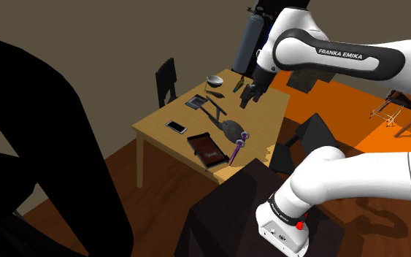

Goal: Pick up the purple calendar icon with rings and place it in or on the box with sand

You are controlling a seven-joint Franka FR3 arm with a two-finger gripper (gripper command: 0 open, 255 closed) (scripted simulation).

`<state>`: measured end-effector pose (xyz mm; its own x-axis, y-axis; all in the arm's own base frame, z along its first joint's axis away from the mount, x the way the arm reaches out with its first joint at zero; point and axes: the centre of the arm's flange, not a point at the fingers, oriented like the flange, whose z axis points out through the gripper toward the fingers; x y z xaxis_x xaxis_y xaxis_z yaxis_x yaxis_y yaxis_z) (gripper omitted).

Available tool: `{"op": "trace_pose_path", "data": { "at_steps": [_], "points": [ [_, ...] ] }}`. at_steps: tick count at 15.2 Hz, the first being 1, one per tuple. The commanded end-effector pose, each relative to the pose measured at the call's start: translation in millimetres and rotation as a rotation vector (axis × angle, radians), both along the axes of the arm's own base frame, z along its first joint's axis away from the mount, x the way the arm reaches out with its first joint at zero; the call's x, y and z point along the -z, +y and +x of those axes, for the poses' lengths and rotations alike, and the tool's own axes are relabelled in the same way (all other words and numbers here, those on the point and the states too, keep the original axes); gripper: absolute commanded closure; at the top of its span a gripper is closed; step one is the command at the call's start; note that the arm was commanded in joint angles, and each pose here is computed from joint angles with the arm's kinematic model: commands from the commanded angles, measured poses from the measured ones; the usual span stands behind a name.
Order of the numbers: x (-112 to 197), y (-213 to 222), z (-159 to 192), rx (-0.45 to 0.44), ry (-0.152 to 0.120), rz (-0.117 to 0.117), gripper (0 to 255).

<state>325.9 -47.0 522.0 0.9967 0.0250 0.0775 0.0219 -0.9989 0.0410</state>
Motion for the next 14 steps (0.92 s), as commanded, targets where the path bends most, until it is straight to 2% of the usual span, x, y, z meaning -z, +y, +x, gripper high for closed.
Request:
{"op": "trace_pose_path", "data": {
  "at_steps": [1,14],
  "points": [
    [26,-8,6,0.006,0.008,-0.016,0],
    [186,-59,20,0.049,0.07,-0.115,0]
  ]
}}
